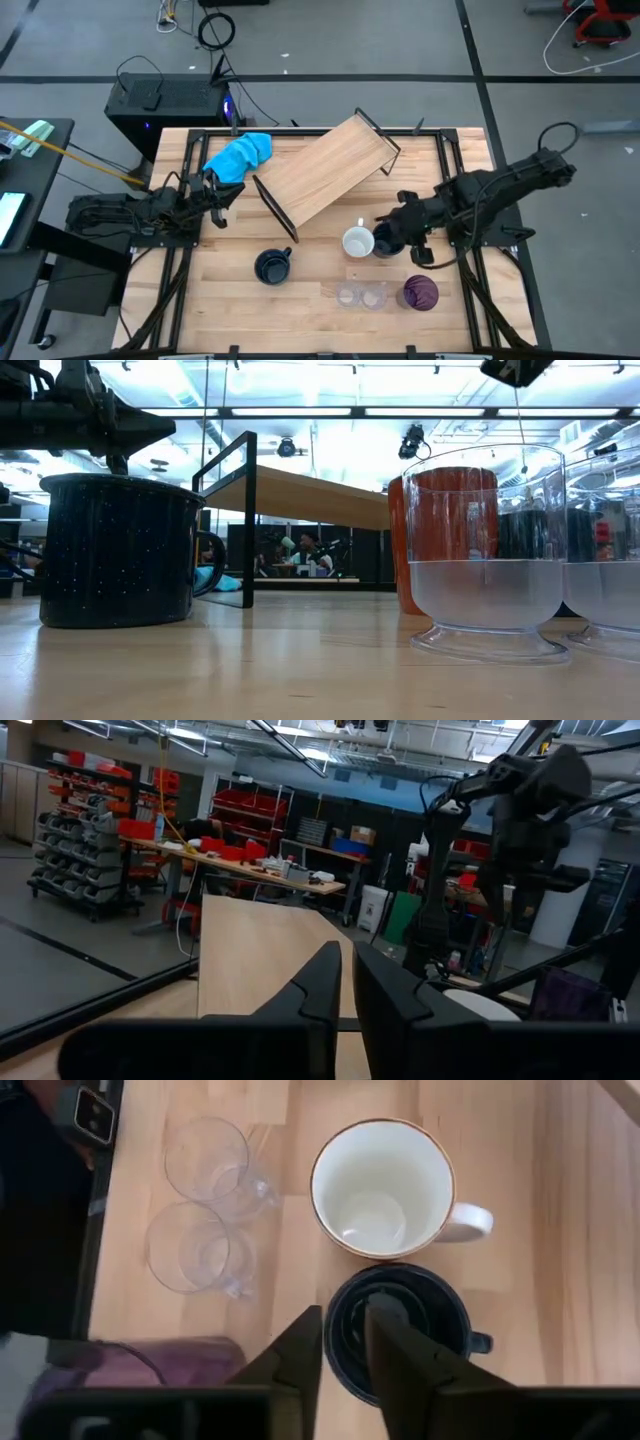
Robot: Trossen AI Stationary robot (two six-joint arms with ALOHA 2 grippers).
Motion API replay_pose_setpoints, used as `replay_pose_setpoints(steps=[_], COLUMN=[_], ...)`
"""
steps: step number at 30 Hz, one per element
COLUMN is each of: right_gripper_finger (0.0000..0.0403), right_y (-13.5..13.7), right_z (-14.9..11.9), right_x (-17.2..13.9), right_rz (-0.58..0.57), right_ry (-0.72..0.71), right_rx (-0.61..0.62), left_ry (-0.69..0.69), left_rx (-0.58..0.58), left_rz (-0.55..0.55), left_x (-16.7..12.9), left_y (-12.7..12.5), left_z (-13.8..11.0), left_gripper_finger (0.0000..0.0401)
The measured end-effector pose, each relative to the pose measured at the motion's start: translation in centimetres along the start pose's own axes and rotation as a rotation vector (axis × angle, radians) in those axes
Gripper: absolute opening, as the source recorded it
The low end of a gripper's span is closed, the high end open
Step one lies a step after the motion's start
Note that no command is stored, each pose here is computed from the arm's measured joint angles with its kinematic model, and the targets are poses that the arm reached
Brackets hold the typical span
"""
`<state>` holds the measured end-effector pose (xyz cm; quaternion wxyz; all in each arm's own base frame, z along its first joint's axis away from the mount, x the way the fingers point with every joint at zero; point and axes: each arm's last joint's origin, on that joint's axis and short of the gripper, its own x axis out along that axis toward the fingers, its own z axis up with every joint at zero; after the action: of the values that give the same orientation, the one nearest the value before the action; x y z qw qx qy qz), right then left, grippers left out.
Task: Stack small to large cups/mugs on shelf
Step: Put the purple cup on the shelf
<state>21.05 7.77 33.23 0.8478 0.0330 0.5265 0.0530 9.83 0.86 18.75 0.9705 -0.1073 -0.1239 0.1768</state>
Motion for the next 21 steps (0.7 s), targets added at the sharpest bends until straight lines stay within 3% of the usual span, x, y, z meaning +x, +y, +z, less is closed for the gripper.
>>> replay_pose_setpoints(steps=[8, 21], right_gripper_finger=[0.0172, 0.0169], right_y=[2.8, 7.5], right_z=[1.2, 0.4], right_x=[1.0, 2.4], right_rz=[0.005, -0.007], right_ry=[0.100, 0.209], right_rx=[-0.066, -0.286], left_ry=[0.000, 0.000], left_rx=[0.000, 0.000], left_rz=[0.000, -0.001], left_x=[0.0, 0.0], left_y=[0.0, 0.0], left_z=[0.0, 0.0], left_gripper_finger=[0.0028, 0.0040])
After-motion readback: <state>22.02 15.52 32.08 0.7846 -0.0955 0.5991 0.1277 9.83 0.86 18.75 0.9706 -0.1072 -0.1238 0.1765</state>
